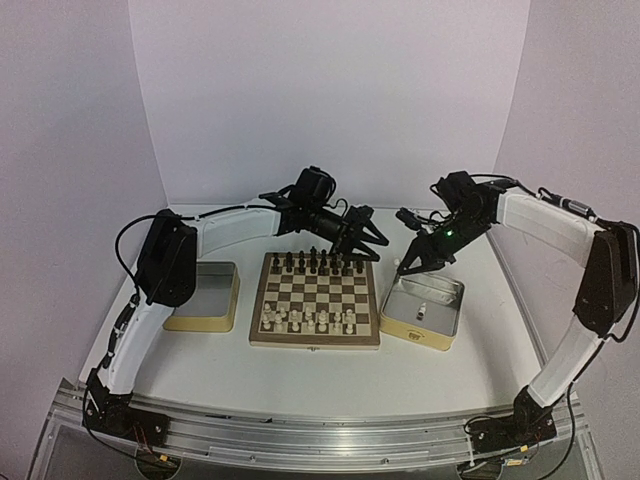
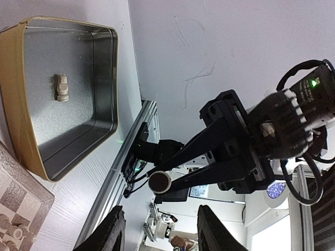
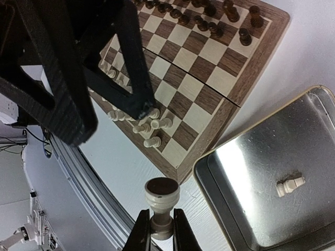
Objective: Set up the chess pieces on the board
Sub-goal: Place the chess piece on the chessboard.
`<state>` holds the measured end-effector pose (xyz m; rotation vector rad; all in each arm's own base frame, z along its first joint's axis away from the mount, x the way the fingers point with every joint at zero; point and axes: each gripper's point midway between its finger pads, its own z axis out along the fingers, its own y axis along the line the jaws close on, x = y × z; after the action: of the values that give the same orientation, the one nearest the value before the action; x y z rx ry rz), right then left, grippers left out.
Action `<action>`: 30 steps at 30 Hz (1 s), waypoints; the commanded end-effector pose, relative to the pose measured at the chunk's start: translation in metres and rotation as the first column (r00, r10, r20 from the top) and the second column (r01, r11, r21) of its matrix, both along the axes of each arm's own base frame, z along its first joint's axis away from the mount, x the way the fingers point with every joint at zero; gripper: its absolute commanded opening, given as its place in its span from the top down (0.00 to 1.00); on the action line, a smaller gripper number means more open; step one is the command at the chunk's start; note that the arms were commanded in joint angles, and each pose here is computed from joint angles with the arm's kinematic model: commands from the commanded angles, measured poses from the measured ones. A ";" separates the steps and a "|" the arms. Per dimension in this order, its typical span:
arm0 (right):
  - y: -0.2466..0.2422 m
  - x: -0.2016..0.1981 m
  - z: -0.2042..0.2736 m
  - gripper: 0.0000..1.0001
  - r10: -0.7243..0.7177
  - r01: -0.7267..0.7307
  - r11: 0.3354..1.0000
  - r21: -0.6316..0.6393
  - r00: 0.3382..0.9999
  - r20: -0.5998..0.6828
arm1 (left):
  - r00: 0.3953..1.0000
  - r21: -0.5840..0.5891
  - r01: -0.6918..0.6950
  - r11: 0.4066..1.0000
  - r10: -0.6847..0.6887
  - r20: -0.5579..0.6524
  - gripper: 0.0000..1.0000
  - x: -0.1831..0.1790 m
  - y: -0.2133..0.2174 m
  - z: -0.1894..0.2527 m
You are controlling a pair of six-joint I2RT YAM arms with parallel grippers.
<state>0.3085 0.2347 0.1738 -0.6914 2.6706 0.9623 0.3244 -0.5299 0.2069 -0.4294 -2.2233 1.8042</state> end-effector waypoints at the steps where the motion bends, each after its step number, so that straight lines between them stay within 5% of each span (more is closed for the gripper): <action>1: 0.008 0.001 0.018 1.00 0.064 -0.064 0.998 -0.002 0.994 0.094 | 0.998 -0.098 0.063 0.993 -0.059 0.034 0.54 -0.019 0.008 0.057; 30: 0.039 0.010 0.023 1.00 0.162 -0.169 0.985 0.024 0.969 0.187 | 0.992 -0.105 0.129 0.986 -0.130 0.002 0.56 -0.029 0.004 0.051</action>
<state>0.3100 0.2625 0.1839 -0.9133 2.5302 0.9216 0.3049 -0.5252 0.2136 -0.4464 -2.1138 1.7677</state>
